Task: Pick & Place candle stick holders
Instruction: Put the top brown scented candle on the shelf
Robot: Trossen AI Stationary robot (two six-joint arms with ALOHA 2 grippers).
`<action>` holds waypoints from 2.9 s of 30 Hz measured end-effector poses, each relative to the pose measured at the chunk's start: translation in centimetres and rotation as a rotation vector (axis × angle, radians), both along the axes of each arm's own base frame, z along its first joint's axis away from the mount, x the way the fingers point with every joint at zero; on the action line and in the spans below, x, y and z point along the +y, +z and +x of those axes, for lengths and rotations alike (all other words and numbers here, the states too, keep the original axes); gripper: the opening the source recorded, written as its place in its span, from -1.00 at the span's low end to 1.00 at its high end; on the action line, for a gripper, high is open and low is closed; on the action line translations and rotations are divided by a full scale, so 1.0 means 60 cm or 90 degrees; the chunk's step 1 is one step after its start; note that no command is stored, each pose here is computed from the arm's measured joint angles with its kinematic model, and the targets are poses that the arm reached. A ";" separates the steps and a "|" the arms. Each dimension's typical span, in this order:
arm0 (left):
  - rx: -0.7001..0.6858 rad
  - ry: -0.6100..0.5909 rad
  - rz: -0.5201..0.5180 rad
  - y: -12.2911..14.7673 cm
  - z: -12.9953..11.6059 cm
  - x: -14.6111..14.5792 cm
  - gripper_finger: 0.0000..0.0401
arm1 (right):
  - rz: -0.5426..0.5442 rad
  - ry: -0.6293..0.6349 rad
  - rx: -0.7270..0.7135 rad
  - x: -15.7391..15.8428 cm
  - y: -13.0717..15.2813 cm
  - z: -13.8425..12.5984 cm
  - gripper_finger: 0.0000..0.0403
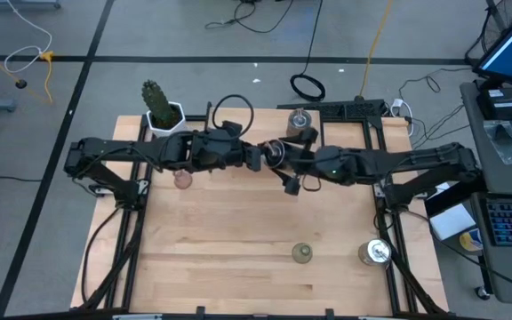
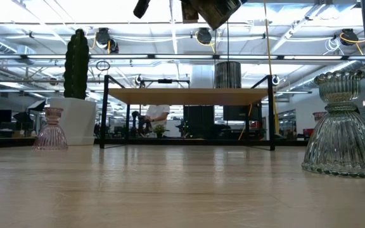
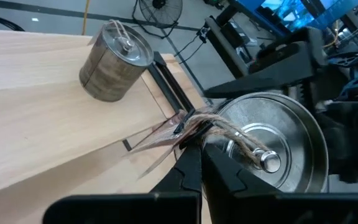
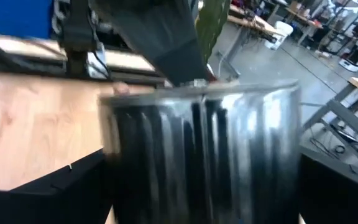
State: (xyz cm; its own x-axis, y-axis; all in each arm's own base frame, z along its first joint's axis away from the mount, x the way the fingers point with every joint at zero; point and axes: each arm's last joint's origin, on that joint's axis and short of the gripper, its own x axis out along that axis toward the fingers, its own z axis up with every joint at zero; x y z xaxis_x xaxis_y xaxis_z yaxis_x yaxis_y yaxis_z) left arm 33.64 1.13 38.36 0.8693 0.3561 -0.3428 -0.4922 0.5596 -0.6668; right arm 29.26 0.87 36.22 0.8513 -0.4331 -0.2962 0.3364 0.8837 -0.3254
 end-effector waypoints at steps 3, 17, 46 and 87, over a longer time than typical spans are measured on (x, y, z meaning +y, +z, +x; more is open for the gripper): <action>0.001 -0.001 0.000 0.000 0.000 0.000 -1.00 | -0.005 -0.004 0.020 0.000 0.000 0.010 0.95; 0.015 0.000 0.001 -0.003 -0.001 0.000 -1.00 | 0.003 -0.021 0.034 0.000 -0.004 0.019 0.72; 0.311 0.045 0.138 -0.023 -0.089 -0.016 -0.39 | 0.086 -0.133 -0.065 -0.002 -0.003 0.006 0.72; 0.327 0.024 0.112 -0.136 -0.248 -0.016 -0.39 | 0.076 -0.441 -0.346 -0.064 -0.215 0.160 0.71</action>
State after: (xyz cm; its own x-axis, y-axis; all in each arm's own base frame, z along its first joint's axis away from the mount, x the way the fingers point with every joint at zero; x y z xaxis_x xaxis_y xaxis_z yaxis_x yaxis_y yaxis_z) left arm 18.73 0.20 30.20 0.5915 0.4736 -0.6526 -0.7517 0.6166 -0.2338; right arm 38.83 -2.97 23.31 0.4452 -0.8954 -0.0037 0.8895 0.4418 0.1169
